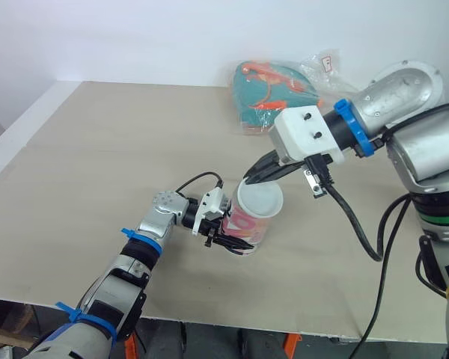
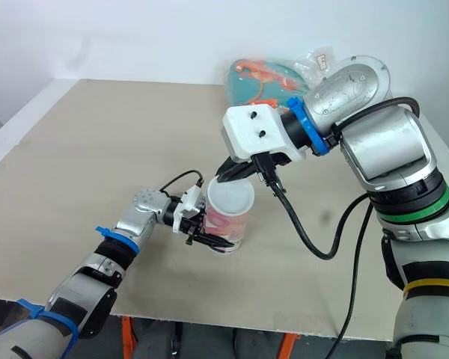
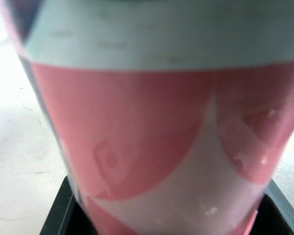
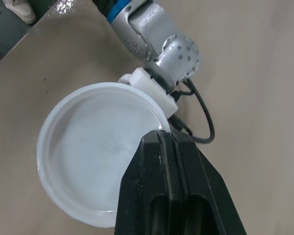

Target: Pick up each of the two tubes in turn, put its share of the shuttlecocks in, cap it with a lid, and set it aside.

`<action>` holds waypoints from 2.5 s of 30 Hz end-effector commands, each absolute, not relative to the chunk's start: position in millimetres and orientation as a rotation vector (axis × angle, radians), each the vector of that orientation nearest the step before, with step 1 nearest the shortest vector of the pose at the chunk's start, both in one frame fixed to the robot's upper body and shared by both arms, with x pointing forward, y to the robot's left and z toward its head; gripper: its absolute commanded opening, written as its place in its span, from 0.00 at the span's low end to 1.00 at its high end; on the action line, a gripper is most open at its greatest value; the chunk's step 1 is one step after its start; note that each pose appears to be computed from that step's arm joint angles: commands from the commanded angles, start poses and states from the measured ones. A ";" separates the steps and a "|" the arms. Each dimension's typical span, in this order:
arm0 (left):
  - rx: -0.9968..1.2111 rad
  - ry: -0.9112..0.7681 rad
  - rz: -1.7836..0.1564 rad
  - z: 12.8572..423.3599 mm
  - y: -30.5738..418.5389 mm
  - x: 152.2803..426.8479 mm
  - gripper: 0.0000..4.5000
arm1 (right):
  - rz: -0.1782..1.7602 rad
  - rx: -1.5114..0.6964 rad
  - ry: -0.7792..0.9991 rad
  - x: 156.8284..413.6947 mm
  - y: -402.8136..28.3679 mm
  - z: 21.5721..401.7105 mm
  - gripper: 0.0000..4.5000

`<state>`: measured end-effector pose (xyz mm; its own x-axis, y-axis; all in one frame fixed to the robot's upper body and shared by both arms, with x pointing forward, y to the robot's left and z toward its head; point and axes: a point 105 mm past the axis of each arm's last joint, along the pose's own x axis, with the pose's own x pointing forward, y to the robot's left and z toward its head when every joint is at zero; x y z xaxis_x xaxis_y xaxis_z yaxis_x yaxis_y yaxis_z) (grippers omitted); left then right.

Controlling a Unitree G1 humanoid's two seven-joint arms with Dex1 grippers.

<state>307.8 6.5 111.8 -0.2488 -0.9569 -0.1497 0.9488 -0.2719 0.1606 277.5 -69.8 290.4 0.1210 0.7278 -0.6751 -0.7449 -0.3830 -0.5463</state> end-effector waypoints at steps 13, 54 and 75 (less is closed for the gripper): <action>0.265 -0.045 -1.804 112.6 8.4 311.2 0.48 | 1.536 -1.293 0.005 289.4 -68.2 301.1 0.01; 0.272 -0.033 -1.790 109.8 12.9 312.2 0.48 | 1.705 -1.253 0.110 278.3 -59.6 279.3 0.01; 0.270 -0.032 -1.779 110.2 14.2 314.3 0.48 | 1.676 -1.274 0.067 279.4 -59.8 287.8 0.01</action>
